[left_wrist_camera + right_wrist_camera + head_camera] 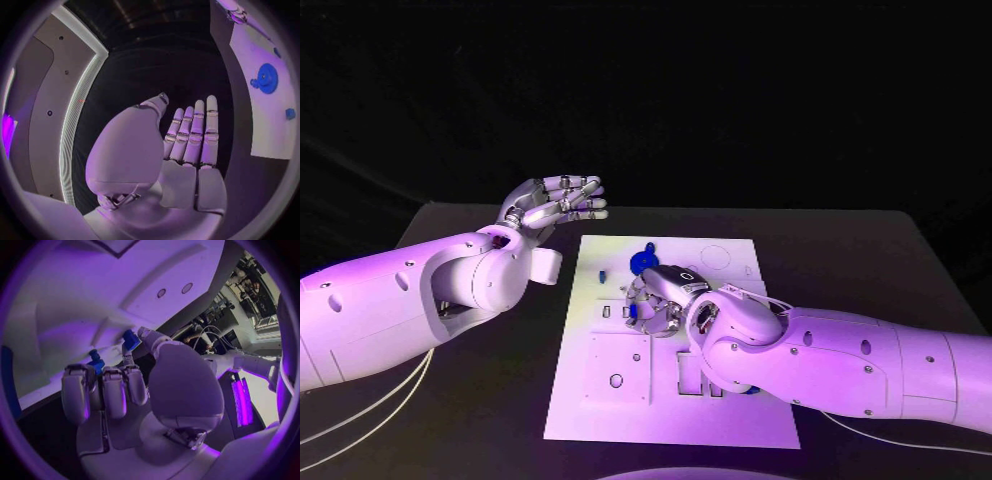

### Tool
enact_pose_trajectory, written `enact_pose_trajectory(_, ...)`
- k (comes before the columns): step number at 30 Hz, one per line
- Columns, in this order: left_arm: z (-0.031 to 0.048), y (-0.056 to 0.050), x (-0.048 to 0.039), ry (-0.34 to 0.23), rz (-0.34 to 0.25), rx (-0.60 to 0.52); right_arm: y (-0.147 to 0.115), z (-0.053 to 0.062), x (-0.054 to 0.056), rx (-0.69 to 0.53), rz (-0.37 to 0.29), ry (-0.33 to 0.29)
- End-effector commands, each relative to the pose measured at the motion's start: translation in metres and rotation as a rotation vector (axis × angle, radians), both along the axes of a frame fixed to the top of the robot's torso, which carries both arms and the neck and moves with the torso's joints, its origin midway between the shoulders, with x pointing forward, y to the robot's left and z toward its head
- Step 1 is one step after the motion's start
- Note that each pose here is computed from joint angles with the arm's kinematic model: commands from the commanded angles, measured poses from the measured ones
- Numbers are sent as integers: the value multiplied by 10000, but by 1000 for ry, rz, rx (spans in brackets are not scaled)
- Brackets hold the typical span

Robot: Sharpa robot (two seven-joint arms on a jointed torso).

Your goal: Assemble the parts on the task board

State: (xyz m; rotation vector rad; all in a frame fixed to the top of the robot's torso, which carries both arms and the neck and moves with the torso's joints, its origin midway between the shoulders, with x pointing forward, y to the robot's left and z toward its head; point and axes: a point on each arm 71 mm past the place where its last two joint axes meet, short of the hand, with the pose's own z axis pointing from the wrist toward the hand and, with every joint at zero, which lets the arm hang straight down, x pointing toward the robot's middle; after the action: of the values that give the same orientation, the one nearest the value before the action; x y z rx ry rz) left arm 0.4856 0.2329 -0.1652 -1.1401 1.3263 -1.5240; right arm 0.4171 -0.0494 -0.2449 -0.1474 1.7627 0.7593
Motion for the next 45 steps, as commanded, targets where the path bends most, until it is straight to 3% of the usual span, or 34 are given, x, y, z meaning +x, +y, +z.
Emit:
enact_pose_trajectory(1,12,-20,-5,-5,-18,-9,1,2,-4,0,2,-9)
enact_pose_trajectory(13,10,-14,-4,-4,-17,-8,-18,43,-5,50,1,-42)
enact_pose_trajectory(17,-9,8,9,3,-16,35,-91,127,-8,156,1,-96)
enact_pose_trajectory(21,-69,29,27,48,-38,128,-251,288,20,298,3,-146)
enact_pose_trajectory(28,-207,4,1,148,-154,347,-674,548,139,492,-35,-68)
enact_pose_trajectory(34,-351,-79,-90,244,-345,624,-1124,740,247,578,-132,1)
enact_pose_trajectory(38,-428,-139,-138,293,-430,799,-1371,811,313,601,-198,13)
enact_pose_trajectory(45,-512,-252,-142,349,-487,1002,-1618,839,419,602,-279,16)
